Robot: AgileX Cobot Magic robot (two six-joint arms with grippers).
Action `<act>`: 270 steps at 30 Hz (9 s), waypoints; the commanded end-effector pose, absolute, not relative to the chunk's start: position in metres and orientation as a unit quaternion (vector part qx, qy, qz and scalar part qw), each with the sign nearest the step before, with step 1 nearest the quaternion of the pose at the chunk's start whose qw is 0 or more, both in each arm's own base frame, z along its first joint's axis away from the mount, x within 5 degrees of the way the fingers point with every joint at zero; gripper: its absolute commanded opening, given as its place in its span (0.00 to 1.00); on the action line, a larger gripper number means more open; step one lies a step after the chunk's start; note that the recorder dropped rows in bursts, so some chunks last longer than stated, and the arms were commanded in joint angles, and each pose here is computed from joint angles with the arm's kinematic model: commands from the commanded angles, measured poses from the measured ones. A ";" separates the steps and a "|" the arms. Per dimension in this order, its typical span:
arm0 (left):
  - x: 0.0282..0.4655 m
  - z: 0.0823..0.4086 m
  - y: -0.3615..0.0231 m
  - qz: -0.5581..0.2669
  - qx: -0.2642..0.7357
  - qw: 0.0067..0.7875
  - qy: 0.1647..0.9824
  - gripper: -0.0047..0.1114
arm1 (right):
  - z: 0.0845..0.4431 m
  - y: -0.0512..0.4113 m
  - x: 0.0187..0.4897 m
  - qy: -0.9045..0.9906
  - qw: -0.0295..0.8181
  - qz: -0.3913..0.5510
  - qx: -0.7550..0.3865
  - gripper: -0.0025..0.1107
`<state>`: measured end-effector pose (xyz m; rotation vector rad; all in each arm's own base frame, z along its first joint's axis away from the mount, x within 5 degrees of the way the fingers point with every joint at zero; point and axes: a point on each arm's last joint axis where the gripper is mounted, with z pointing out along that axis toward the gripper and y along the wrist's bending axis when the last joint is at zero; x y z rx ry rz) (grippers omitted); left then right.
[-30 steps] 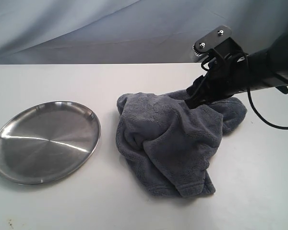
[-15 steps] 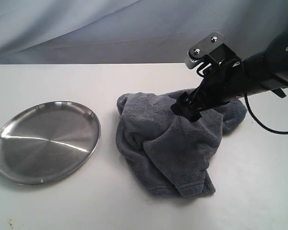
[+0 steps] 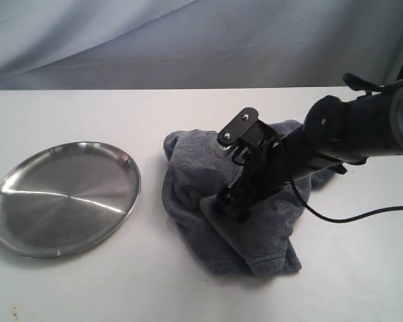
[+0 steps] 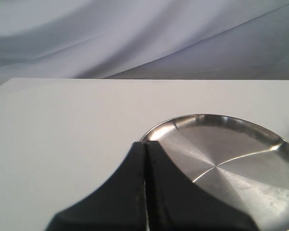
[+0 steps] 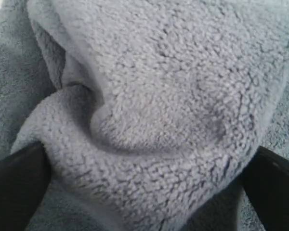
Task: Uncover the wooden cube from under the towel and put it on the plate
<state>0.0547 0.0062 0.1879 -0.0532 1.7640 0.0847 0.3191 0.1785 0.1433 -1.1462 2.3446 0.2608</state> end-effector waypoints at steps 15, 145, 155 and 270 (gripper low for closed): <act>0.055 0.189 0.006 0.036 -0.026 0.641 0.766 0.04 | 0.144 0.183 0.320 0.861 0.269 0.090 -0.422 0.02; 0.055 0.189 0.006 0.037 -0.026 0.641 0.766 0.04 | 0.392 0.144 0.271 0.675 0.661 0.039 -0.325 0.02; 0.055 0.189 0.006 0.037 -0.025 0.641 0.766 0.04 | 0.305 0.171 0.320 0.747 0.553 0.046 -0.366 0.02; 0.055 0.189 0.006 0.037 -0.026 0.641 0.766 0.04 | 0.189 0.287 0.258 0.804 0.377 0.158 -0.431 0.04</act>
